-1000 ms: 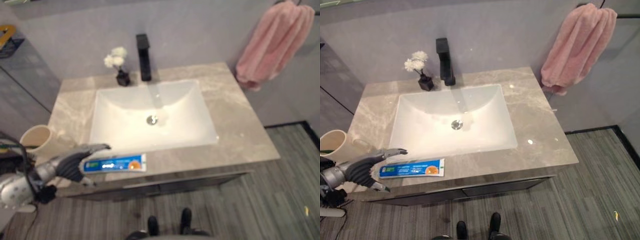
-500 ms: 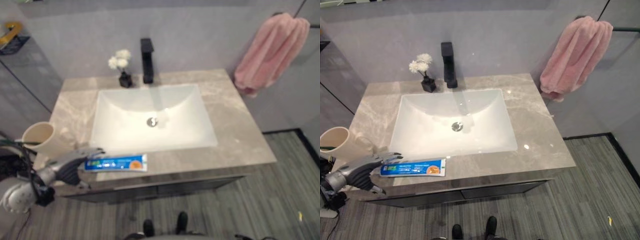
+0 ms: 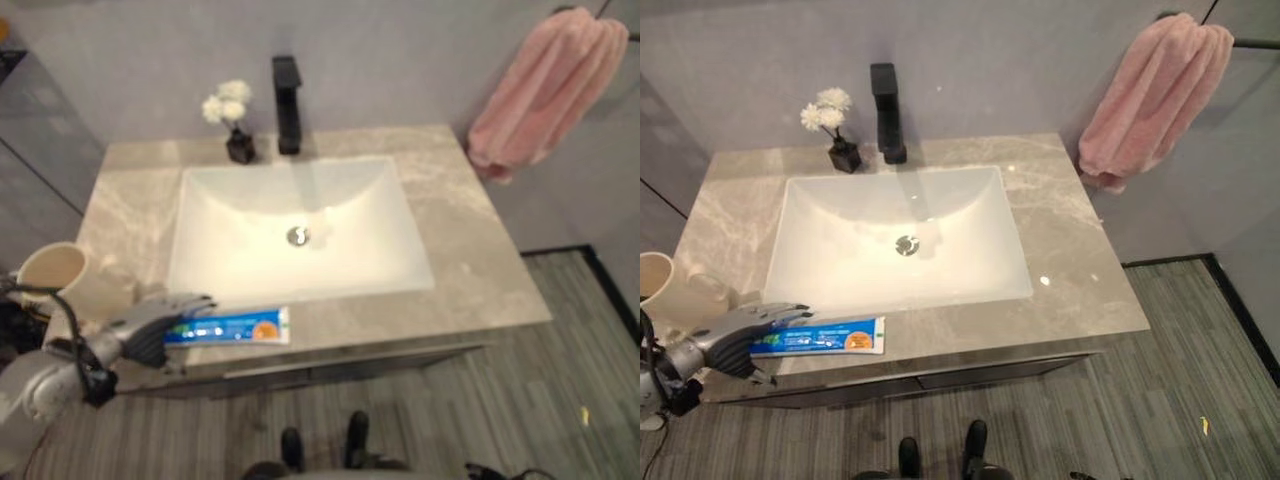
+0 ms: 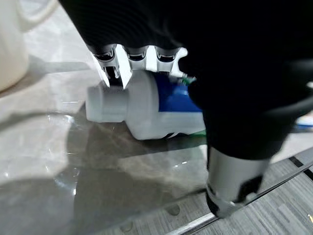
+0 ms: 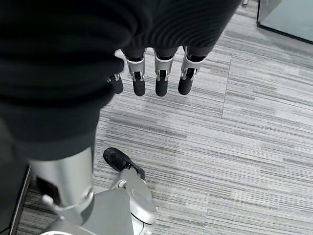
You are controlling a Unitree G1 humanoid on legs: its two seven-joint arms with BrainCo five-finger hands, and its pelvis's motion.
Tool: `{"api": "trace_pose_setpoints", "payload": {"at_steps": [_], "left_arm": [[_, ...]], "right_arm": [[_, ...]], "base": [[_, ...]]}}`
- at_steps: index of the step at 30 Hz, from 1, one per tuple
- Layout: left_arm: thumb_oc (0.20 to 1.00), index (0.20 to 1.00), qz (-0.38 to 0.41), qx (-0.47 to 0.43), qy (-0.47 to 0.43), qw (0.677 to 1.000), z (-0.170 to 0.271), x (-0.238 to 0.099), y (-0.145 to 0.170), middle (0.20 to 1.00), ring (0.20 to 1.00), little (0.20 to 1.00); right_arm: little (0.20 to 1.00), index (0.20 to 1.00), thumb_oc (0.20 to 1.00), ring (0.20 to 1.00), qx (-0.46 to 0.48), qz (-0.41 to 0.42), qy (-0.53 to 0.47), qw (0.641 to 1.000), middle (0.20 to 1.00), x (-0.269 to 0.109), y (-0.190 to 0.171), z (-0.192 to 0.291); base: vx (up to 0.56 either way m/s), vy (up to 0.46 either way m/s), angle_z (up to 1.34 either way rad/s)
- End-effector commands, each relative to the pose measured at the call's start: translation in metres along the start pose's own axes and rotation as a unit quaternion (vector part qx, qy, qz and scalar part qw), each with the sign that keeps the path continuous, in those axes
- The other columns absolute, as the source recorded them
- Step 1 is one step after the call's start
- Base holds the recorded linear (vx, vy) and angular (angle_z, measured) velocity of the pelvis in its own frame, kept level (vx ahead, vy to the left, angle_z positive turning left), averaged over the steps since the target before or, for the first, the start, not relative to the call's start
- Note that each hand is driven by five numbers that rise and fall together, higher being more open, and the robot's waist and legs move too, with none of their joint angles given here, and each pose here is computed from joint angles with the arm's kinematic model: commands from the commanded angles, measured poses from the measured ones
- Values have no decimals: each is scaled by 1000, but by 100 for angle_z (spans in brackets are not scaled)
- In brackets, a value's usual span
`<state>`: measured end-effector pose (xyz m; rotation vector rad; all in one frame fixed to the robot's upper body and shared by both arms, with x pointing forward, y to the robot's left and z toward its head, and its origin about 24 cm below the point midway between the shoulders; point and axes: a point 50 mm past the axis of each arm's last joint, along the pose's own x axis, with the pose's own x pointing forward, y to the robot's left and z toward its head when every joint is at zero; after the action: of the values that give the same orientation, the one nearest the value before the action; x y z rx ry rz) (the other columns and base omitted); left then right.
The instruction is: Put brush and paste in cup on sink, flatten towel.
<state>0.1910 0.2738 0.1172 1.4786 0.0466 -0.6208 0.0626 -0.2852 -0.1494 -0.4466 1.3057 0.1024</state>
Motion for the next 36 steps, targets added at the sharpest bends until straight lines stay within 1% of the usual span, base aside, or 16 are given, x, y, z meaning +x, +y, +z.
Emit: {"api": "trace_pose_setpoints", "payload": {"at_steps": [1,7,15,17,18,19,20,26,29,35,36], "left_arm": [[200,200,14,54,3,998,-1,0,5,200,200,200],[200,200,22,61,5,998,-1,3,0,200,200,200],[200,200,59,23,-5,998,5,7,2,200,200,200],[200,200,63,-10,-5,998,7,6,1,200,200,200],[200,200,55,-61,2,997,6,4,-5,200,200,200],[219,219,55,-63,4,996,5,3,-4,219,219,219],[1000,1000,62,-72,11,995,4,0,-3,1000,1000,1000],[1000,1000,68,-82,25,994,0,-1,-5,1000,1000,1000],[1000,1000,77,-113,35,990,-4,-2,-7,1000,1000,1000],[1000,1000,76,-138,34,987,-4,0,-9,1000,1000,1000],[1000,1000,74,-156,35,984,-5,0,-12,1000,1000,1000]], "right_arm": [[1000,1000,1000,1000,-19,-17,-10,1000,1000,-1,-7,3],[1000,1000,1000,1000,-16,-28,-17,999,1000,-1,-9,7],[1000,1000,1000,1000,-5,-28,-16,999,1000,0,-6,9],[1000,1000,1000,1000,-4,-26,-13,1000,1000,1,-5,9],[1000,1000,1000,1000,1,-23,1,1000,1000,1,-3,4],[1000,1000,1000,1000,2,-22,6,1000,1000,1,-3,2],[1000,1000,1000,1000,1,-16,11,1000,1000,1,-1,1],[1000,1000,1000,1000,-1,-10,14,1000,1000,2,3,0],[1000,1000,1000,1000,2,-9,19,1000,1000,2,3,-1],[1000,1000,1000,1000,0,-9,22,1000,1000,1,3,-2],[1000,1000,1000,1000,0,-9,26,1000,1000,1,2,-4]], "base": [[0,0,0],[0,0,0],[0,0,0],[0,0,0],[0,0,0],[0,0,0],[0,0,0],[0,0,0],[-5,-2,1],[-3,-1,1],[0,0,0]]}}
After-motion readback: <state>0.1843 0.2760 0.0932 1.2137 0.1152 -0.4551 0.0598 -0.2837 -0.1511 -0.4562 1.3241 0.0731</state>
